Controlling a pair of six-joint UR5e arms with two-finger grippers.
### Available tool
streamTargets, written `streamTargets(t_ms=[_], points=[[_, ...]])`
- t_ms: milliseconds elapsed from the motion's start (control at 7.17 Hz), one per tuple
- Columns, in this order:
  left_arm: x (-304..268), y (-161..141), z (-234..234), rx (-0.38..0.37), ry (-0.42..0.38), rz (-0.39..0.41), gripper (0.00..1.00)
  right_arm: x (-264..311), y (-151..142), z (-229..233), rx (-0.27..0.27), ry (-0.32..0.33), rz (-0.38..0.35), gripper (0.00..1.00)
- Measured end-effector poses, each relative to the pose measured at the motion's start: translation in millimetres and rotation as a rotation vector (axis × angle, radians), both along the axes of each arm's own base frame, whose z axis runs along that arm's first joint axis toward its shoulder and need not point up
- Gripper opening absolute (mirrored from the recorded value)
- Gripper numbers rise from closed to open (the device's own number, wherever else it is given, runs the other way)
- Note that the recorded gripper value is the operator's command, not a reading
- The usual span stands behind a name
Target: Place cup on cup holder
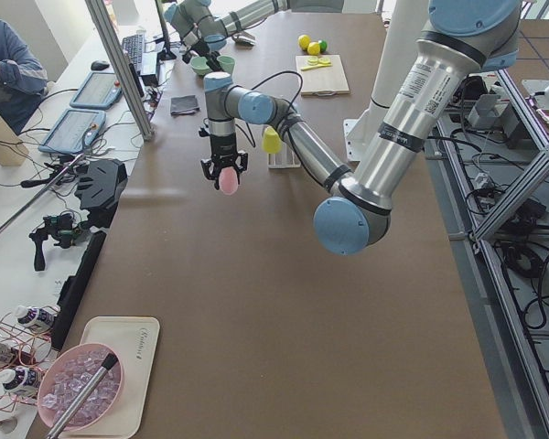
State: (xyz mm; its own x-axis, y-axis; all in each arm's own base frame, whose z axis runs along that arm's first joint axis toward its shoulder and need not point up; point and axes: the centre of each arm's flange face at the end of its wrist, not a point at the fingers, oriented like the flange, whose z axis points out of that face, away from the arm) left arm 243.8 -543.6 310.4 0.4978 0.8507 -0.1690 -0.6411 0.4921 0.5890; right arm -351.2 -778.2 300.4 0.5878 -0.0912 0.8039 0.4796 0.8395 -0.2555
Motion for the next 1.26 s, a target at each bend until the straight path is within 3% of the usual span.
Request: streamTargets(t_ms=[419,698,977,1256], points=[[-3.5,75.2,-22.4,0.386,0.383,-0.115,0.66,36.0,1.2,-48.5,0.264,-0.104,0.062,0.0],[5.4,135.2,-24.6,0.58,0.568,-0.25,0.66,30.0,8.6,-77.3,0.401,-0.143,0.179,0.0],[29.6,181.8,-27.2,0.666,0.742,-0.383,0.66,7.8,22.5,-76.4,0.56,-0.23,0.325,0.0],[76.7,222.3,-28.3,0.644,0.903,-0.489,0.66,10.0,51.1,-73.8,0.738,-0.384,0.452,0.0]])
